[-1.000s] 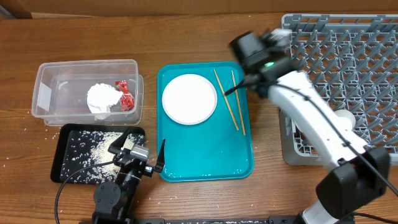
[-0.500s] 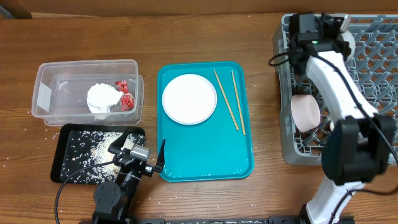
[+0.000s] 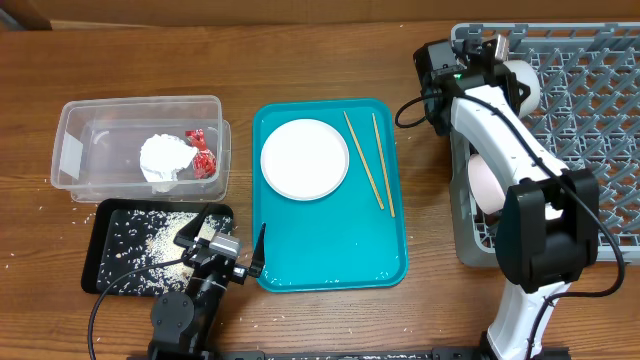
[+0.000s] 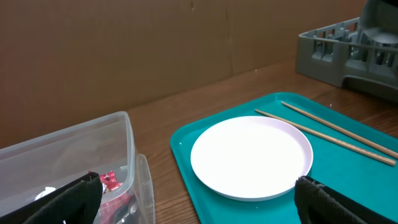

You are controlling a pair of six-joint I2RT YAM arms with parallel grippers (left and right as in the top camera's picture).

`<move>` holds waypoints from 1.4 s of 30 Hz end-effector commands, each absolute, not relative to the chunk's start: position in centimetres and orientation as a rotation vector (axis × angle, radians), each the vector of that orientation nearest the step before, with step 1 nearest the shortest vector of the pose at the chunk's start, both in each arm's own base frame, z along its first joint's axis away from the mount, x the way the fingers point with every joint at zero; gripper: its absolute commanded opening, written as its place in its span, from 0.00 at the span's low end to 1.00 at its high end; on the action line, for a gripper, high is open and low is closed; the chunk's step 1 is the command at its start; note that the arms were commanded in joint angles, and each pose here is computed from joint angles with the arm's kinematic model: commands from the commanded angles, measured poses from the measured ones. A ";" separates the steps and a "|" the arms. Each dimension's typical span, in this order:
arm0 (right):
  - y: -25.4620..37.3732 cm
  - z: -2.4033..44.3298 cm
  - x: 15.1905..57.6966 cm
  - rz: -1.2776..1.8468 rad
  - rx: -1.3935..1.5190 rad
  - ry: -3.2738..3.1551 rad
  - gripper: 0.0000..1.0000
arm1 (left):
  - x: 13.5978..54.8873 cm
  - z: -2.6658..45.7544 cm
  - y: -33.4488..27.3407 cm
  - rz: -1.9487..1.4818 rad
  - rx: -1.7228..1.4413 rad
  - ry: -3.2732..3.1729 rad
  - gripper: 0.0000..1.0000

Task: Sort waste into correct bins and load items into the dishwasher
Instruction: 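Grasp the grey emptied bowl with the right gripper and place in rack, then grasp the white plate edge with the right gripper and lift it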

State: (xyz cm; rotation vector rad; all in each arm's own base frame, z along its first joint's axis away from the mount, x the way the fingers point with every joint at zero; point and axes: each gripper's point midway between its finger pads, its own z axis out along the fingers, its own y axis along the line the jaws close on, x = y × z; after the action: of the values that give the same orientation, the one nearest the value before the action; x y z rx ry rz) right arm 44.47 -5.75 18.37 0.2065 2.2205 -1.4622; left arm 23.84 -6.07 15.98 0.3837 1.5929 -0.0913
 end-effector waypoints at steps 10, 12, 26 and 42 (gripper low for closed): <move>-1.1 14.4 42.6 -1.254 0.074 2.459 0.18 | 23.9 15.9 -5.8 -0.076 0.381 1.588 1.00; 0.2 14.1 42.2 -1.233 0.022 2.490 0.24 | 23.9 15.9 -5.8 -0.076 0.381 1.588 1.00; 25.0 13.9 34.3 0.337 -0.060 3.059 0.56 | 23.9 15.9 -5.8 -0.076 0.381 1.588 1.00; 24.5 2.5 34.2 0.369 0.305 3.020 0.35 | 23.9 15.9 -5.8 -0.076 0.381 1.588 1.00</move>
State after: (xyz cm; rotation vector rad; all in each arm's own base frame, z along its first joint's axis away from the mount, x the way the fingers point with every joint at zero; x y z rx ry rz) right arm 34.56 24.29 2.11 0.2676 3.0213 0.3258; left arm 23.85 -6.07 15.97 0.3837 1.5929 -0.0913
